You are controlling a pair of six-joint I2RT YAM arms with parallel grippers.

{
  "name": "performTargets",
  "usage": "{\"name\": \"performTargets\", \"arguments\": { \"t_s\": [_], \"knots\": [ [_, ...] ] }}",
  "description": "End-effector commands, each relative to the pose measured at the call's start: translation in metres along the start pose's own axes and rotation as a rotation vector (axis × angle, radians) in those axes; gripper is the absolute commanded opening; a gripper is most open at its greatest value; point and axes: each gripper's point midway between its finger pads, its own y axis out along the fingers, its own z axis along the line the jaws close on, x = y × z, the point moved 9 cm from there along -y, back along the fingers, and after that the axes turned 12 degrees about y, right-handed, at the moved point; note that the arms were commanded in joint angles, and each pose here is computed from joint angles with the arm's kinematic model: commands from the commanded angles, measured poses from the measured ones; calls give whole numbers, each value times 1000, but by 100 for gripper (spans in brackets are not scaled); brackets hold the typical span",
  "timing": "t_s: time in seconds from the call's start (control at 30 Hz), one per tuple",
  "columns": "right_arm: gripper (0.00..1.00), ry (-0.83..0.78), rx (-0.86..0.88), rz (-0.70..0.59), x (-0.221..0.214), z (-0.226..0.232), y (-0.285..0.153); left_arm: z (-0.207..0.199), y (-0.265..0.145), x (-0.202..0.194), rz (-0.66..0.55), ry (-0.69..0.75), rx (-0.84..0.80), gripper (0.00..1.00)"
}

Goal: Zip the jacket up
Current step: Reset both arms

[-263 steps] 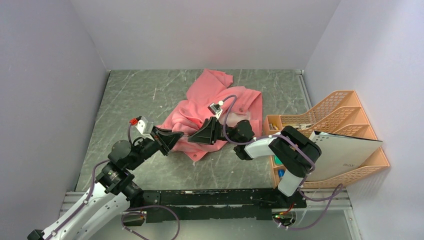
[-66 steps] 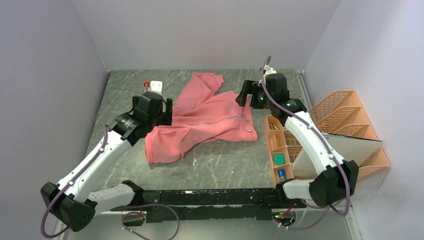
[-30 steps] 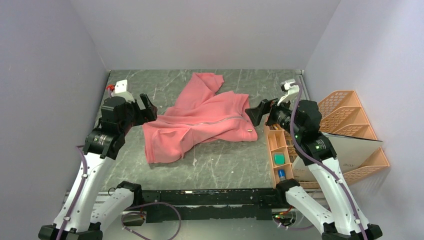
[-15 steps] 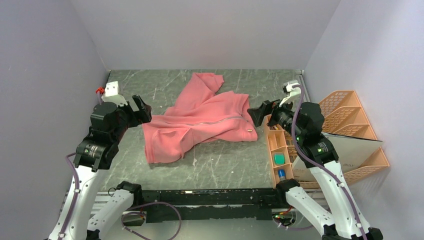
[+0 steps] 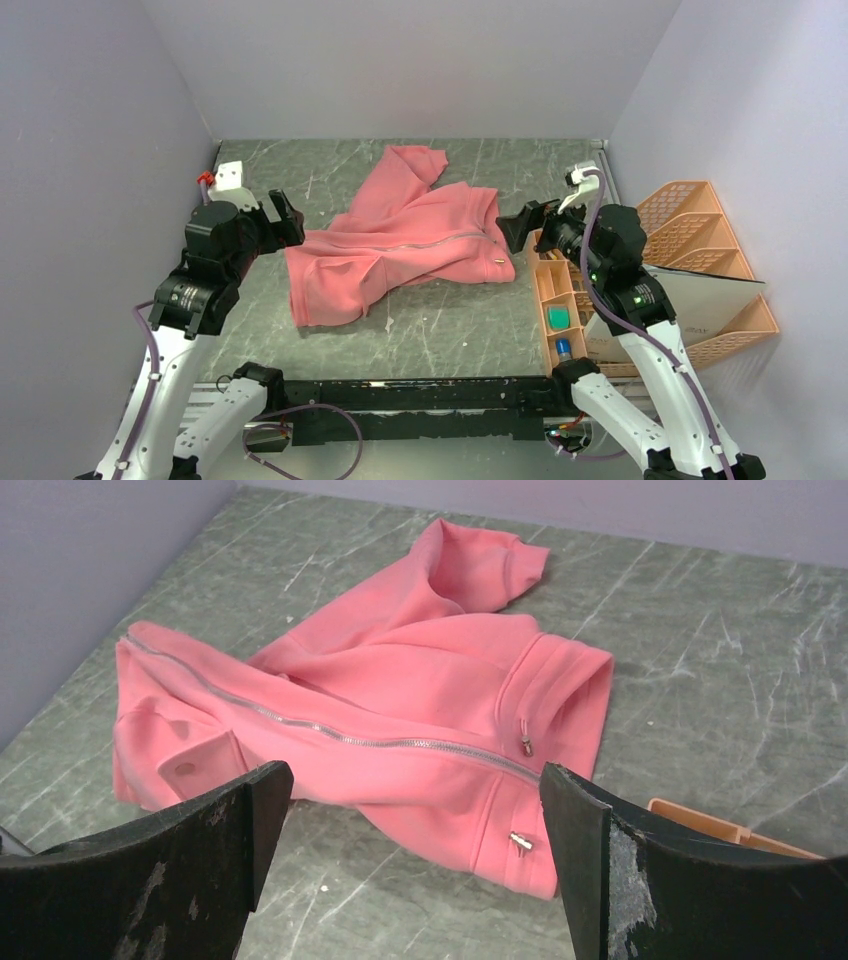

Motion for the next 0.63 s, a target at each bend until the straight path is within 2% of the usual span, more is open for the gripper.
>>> {"name": "performTargets", "arguments": {
  "t_s": [0.0,0.2,0.33,0.6],
  "knots": [
    [100,-13,-7,4,-4,-4,5,0,-4,13,-58,22,-5,97],
    [100,11,-35,15,-4,-7,18,-2,1,12,-51,20,-12,97],
    [100,11,-44,-29,-1,-8,18,-2,1,15,-54,24,-3,97],
    [100,-1,-45,2,-2,-9,22,-5,3,15,-53,19,-19,97]
  ]
}}
